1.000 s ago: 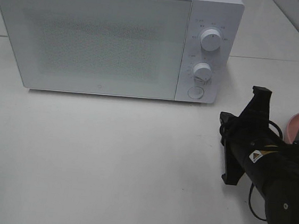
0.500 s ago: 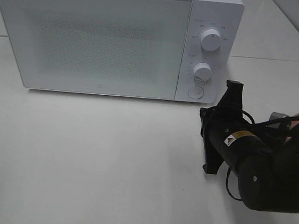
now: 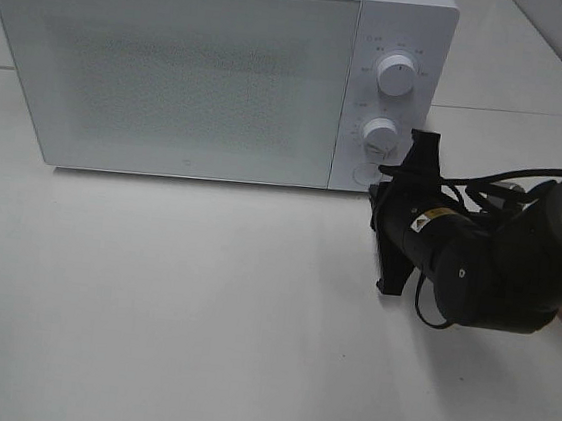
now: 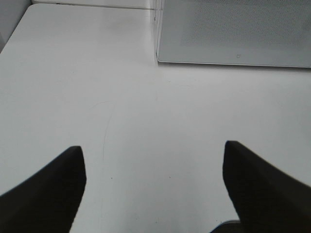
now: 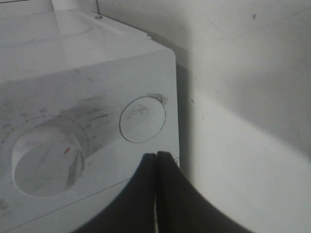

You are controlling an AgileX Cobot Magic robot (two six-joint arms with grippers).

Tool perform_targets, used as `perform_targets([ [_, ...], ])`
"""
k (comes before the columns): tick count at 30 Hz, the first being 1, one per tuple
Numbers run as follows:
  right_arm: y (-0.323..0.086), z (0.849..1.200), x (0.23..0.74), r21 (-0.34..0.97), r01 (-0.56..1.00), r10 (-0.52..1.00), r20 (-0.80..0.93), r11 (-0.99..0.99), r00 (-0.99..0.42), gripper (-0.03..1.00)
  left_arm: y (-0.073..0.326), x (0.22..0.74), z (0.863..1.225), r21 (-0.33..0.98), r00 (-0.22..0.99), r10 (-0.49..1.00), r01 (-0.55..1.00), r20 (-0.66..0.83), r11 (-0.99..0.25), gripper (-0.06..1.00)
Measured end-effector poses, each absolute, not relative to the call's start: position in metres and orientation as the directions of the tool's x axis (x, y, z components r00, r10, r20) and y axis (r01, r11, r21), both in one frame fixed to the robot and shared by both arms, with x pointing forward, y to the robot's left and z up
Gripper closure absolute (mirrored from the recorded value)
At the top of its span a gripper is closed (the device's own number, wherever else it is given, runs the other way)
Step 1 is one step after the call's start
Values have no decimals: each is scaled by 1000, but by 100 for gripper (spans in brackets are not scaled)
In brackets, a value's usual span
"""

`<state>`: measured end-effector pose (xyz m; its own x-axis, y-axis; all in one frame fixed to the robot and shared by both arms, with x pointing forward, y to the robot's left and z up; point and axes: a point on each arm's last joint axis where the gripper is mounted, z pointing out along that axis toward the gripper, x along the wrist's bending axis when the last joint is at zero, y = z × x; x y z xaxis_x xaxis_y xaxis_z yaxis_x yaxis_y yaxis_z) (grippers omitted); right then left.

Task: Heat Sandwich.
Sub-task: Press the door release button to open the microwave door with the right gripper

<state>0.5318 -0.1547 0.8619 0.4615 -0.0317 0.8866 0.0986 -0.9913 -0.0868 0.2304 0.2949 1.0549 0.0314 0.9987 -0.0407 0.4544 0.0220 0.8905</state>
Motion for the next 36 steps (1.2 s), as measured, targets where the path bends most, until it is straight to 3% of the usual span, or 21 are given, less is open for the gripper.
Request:
perform_targets([
  [13,-151,858,568,-87,82,-39,886,-993,462,95,295,230,1055,891,31,999,454,-41,22,21],
  [36,-146,845,584,-96,6,-82,873,-995,481,95,295,230,1055,891,31,999,454,-41,22,21],
])
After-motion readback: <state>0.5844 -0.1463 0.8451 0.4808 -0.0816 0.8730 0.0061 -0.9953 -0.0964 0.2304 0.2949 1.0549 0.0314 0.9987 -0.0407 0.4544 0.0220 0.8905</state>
